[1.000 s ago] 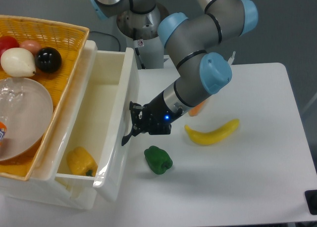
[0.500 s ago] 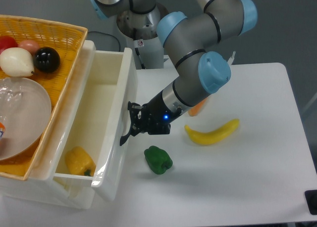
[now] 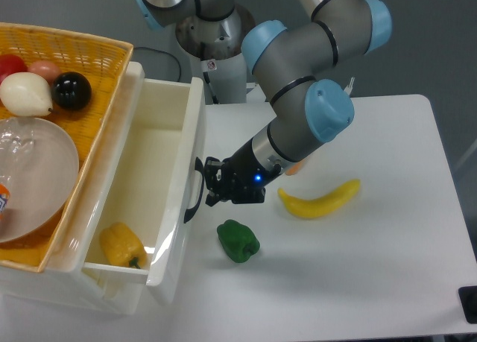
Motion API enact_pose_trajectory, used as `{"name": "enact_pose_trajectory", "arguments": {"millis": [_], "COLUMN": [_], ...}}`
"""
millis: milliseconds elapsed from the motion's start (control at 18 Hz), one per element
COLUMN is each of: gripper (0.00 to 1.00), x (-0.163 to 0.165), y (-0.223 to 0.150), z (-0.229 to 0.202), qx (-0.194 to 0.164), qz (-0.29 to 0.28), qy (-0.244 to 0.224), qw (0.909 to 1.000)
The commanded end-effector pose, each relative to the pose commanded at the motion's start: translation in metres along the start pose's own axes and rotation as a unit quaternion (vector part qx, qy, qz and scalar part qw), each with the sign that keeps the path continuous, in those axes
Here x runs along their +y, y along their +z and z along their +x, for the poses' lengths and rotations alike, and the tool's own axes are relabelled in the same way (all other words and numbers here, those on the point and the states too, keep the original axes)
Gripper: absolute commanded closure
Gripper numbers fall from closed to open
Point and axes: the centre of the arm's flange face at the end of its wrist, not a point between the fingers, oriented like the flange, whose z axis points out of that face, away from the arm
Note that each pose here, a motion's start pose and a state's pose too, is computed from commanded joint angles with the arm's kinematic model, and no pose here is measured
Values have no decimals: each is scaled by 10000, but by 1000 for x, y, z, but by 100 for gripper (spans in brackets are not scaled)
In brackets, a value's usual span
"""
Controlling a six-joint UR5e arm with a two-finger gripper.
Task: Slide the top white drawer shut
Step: 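Push the drawer front with the gripper, sliding the drawer inward, then keep pushing the drawer front until the drawer is nearly shut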
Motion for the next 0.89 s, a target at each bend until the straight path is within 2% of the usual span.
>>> {"name": "enact_pose_trajectory", "arguments": {"millis": [889], "gripper": [97], "x": [-2], "y": [10], "z": [21], "qx": [76], "qz": [-104], "qy": [48], "qw": [9999]}}
